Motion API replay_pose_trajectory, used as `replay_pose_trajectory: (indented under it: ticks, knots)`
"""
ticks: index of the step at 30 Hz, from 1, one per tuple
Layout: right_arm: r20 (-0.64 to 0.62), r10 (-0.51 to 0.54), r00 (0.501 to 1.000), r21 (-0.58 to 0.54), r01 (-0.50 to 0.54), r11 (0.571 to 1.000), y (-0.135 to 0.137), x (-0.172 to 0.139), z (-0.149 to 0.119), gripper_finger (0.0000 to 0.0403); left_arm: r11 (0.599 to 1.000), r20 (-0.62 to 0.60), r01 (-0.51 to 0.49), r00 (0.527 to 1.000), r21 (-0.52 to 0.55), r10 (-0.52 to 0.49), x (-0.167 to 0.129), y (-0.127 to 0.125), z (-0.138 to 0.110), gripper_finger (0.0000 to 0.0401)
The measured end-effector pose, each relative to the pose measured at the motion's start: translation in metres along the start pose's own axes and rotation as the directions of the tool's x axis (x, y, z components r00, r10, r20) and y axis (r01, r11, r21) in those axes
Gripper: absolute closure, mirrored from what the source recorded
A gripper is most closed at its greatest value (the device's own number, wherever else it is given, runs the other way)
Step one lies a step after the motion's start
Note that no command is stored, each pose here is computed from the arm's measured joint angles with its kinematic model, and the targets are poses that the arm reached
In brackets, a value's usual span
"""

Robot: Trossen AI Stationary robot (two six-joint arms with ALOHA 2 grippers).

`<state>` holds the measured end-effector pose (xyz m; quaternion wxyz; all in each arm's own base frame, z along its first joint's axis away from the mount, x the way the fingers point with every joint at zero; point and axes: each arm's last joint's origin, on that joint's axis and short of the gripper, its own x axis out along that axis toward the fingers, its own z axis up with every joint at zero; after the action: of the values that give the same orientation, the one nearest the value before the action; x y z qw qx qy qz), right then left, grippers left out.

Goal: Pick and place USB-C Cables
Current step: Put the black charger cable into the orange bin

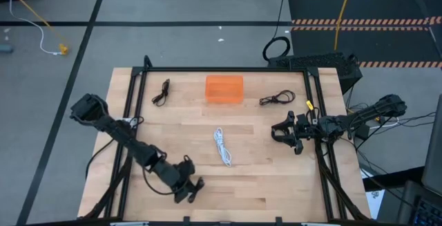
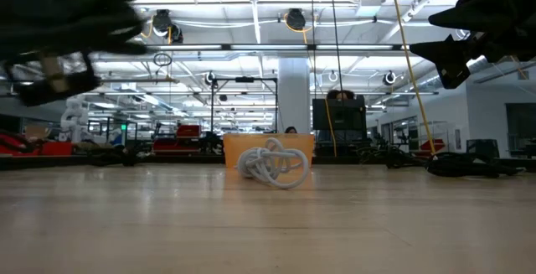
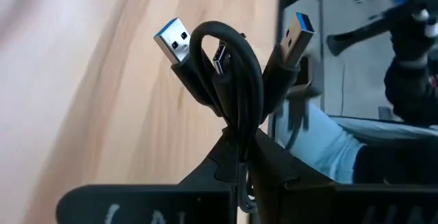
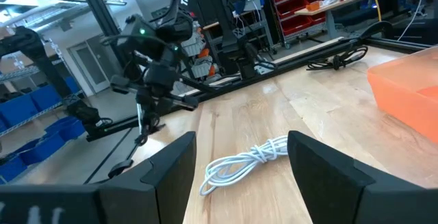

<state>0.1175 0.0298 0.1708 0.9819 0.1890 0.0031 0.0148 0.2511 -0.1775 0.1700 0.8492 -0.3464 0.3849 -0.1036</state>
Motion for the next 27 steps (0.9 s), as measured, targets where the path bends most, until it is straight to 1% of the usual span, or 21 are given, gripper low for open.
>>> replay_pose_trajectory:
  ticks: [3,7,14,18,22,27]
  knots:
    - [0.0,0.0,1.0,-0.001,0.0,1.0,0.0,0.0,0.0,0.0179,0.996,0.059,0.019,0.998,0.088,-0.024,0.0,0.003,0.014,0.0386]
    - [0.0,0.0,1.0,-0.029,0.0,1.0,0.0,0.0,0.0,0.0179,0.987,0.144,0.032,0.988,0.16,-0.056,-0.001,0.008,0.033,0.038]
    - [0.011,0.004,1.0,-0.039,-0.003,0.999,0.0,0.0,0.001,0.0179,0.973,0.297,0.022,0.95,0.232,-0.092,-0.007,0.02,0.068,0.0374]
    - [0.082,0.03,0.996,-0.028,-0.028,0.999,0.003,0.0,0.008,0.0179,0.965,0.371,-0.012,0.924,0.263,-0.089,-0.012,0.03,0.086,0.0373]
    - [0.176,0.059,0.983,0.0,-0.06,0.998,0.006,-0.002,0.017,0.0179,0.965,0.425,-0.044,0.902,0.26,-0.073,-0.016,0.04,0.1,0.0372]
    - [0.282,0.096,0.954,0.113,-0.133,0.985,0.01,-0.005,0.028,0.0179,0.964,0.48,-0.068,0.875,0.256,-0.066,-0.022,0.048,0.113,0.0372]
